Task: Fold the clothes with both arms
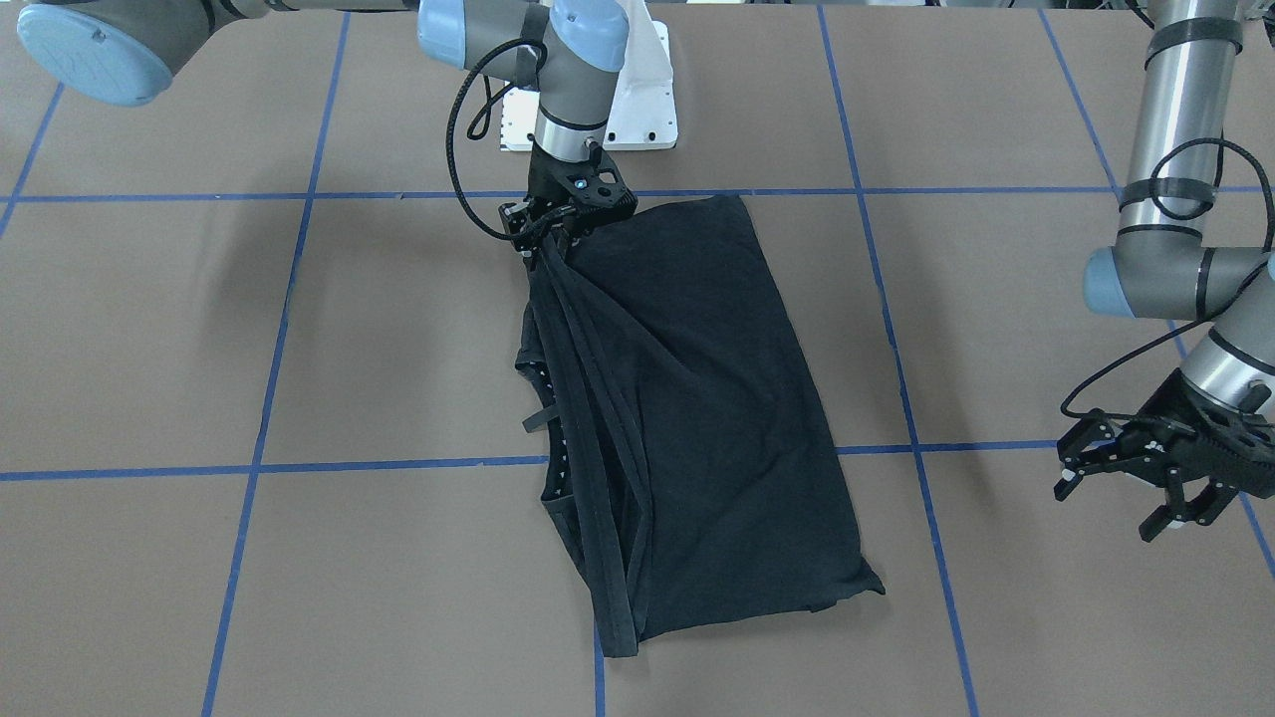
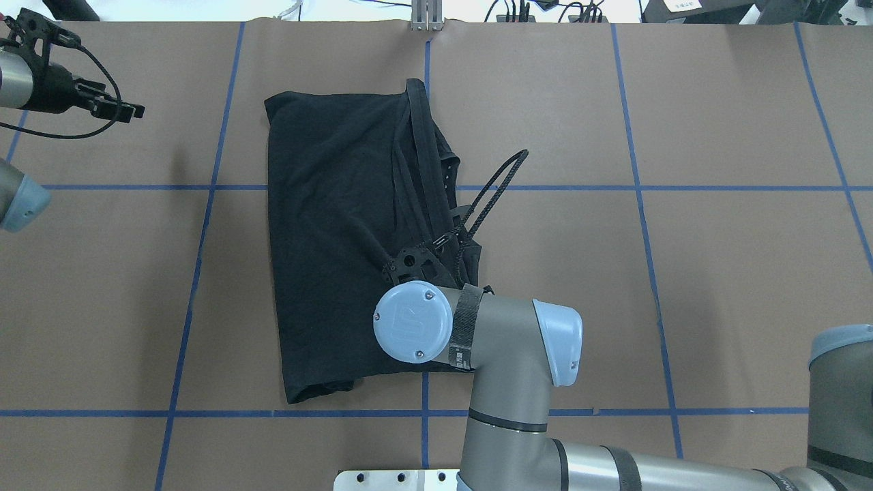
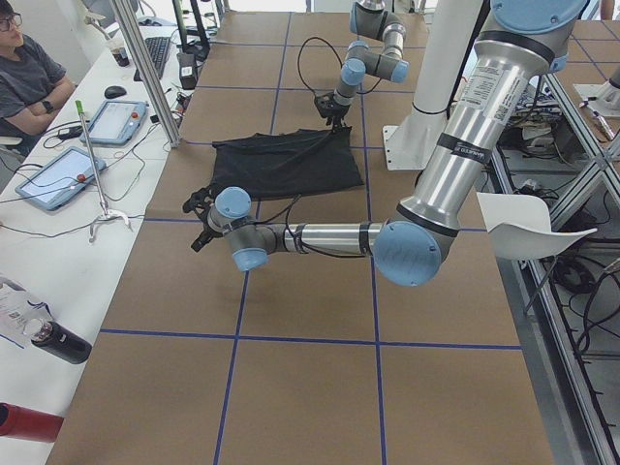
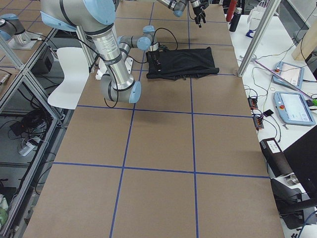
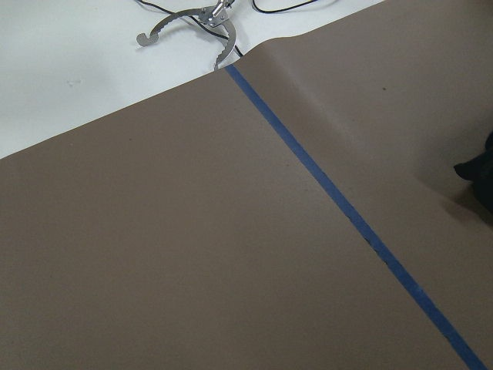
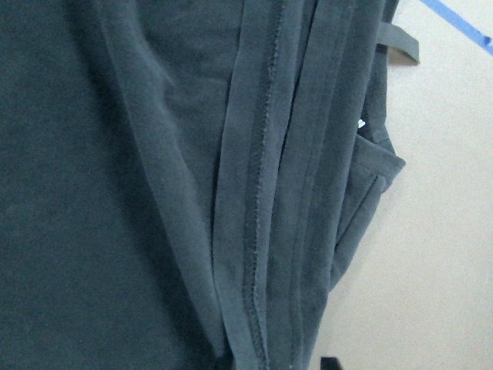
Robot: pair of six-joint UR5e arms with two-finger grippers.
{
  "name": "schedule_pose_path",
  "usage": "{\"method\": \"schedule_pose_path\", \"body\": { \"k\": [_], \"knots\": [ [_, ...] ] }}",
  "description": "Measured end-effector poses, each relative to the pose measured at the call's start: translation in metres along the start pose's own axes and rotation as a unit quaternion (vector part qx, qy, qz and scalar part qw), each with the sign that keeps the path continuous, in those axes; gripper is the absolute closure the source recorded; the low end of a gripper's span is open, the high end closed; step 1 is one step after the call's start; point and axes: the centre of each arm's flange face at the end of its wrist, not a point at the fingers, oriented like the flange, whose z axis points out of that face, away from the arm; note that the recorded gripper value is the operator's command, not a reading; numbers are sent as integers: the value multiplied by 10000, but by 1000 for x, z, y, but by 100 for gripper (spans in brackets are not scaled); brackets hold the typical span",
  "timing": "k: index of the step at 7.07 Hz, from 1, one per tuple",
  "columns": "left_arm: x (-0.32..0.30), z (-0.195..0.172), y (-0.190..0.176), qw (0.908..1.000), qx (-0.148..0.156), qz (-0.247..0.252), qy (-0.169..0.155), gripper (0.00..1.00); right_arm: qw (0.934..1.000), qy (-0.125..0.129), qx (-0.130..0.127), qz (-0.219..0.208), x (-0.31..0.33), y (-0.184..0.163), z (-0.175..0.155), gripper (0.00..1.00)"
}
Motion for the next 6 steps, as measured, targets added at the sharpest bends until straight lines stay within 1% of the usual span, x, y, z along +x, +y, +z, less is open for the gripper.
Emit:
{"method": "schedule_pose_path", "body": {
  "k": [1,2,4,5,6],
  "knots": [
    [0,0,0,10000,1,0,0,0,10000,-6,3,-2,0,0,0,75],
    [0,0,0,10000,1,0,-1,0,10000,-12,4,-3,0,0,-1,77],
    [-1,0,0,10000,-3,-3,-3,0,10000,-19,9,-3,0,1,-2,87],
    [-1,0,0,10000,-4,-4,-4,0,10000,-23,14,-3,0,0,-2,95],
    [-1,0,0,10000,-4,-6,-3,0,10000,-39,23,0,0,0,-4,100]
  ]
}}
